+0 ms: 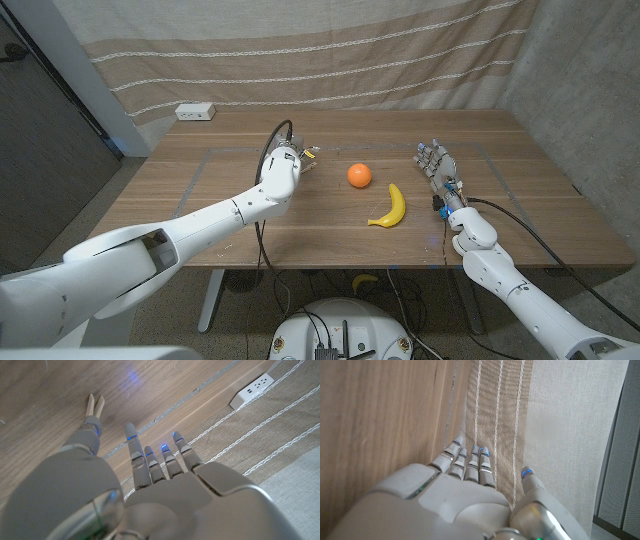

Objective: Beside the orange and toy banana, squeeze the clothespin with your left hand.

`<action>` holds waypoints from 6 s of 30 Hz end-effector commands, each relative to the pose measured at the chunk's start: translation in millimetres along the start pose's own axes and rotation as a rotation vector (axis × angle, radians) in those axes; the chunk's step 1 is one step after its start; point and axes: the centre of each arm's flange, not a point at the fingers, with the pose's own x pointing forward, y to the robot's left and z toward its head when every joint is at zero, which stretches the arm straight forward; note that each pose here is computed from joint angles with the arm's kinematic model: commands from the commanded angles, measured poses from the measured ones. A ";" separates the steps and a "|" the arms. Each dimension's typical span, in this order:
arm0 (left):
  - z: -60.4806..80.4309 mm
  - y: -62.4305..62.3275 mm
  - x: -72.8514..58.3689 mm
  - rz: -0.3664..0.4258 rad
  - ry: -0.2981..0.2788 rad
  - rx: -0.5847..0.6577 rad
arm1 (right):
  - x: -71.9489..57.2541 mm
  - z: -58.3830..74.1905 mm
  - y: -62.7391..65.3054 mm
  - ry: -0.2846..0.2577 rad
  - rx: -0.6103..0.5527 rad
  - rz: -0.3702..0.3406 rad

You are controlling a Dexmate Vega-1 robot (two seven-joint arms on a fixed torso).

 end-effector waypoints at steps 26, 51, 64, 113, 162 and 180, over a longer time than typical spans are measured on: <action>18.0 -11.8 -2.0 -0.005 0.018 0.075 | 1.9 -9.9 -16.9 -0.002 0.034 -0.013; 20.5 -25.8 5.9 -0.029 0.052 0.099 | 3.9 -9.0 -16.8 -0.010 0.029 -0.008; 23.3 -25.3 8.2 -0.043 0.000 0.086 | 0.9 -6.2 -18.8 -0.018 0.014 -0.027; 34.8 -14.7 -2.6 -0.069 0.050 0.169 | -11.8 0.1 -27.6 -0.075 0.008 -0.095; 27.2 -40.3 2.9 -0.003 0.072 0.055 | -16.9 6.2 -28.9 -0.085 -0.041 -0.111; 21.0 -25.9 -9.7 0.125 0.089 -0.003 | -18.4 8.7 -26.2 -0.082 -0.050 -0.104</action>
